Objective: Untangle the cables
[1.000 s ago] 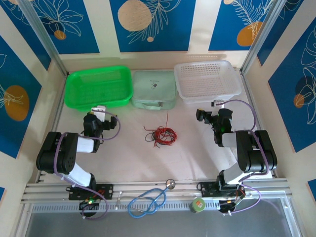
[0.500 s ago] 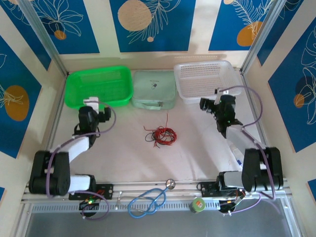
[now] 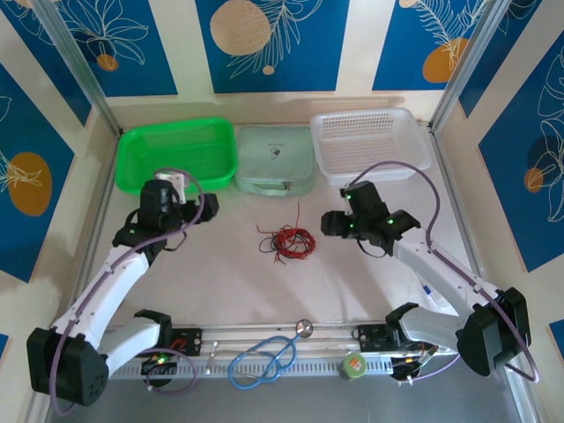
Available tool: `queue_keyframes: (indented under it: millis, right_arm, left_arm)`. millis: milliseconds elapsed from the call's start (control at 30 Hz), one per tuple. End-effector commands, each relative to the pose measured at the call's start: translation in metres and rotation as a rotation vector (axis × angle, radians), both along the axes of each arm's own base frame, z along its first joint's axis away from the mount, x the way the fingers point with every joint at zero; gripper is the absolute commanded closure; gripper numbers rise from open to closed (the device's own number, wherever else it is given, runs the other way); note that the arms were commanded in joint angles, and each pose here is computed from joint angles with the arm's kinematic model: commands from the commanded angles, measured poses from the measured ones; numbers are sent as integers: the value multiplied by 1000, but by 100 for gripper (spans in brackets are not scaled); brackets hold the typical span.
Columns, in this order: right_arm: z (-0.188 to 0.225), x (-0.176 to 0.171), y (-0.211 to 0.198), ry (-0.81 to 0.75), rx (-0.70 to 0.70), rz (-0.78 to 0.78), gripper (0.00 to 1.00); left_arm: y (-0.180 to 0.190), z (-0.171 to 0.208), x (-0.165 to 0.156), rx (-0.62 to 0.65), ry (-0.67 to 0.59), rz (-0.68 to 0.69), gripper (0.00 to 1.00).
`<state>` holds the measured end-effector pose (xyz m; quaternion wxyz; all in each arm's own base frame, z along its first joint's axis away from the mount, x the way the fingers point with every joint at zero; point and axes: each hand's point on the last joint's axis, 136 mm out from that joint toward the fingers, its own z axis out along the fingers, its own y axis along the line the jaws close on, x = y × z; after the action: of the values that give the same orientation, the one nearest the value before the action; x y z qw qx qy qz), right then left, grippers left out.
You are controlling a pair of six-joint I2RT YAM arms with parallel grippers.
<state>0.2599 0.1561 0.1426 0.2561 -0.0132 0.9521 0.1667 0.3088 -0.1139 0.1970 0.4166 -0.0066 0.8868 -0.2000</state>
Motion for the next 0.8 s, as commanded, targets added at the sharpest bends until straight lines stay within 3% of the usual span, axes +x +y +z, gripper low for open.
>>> queue_keyframes:
  millis: [0, 167, 300, 367, 533, 767]
  right_arm:
    - [-11, -31, 18, 185, 76, -47, 39]
    - [-28, -29, 43, 227, 88, -66, 38]
    - [-41, -21, 50, 255, 81, -111, 25]
    - [-49, -19, 50, 271, 65, -139, 24]
    - [-67, -13, 53, 298, 51, -161, 26]
    - [-90, 1, 64, 341, 12, -123, 38]
  left_arm:
    - [-37, -26, -41, -67, 176, -111, 11]
    - [-92, -57, -64, -68, 292, -241, 11]
    - [-127, -80, -66, -24, 346, -303, 11]
    - [-145, -89, -65, -3, 365, -334, 11]
    - [-173, -116, -54, 89, 424, -352, 15]
    - [-194, -138, -33, 118, 447, -336, 19]
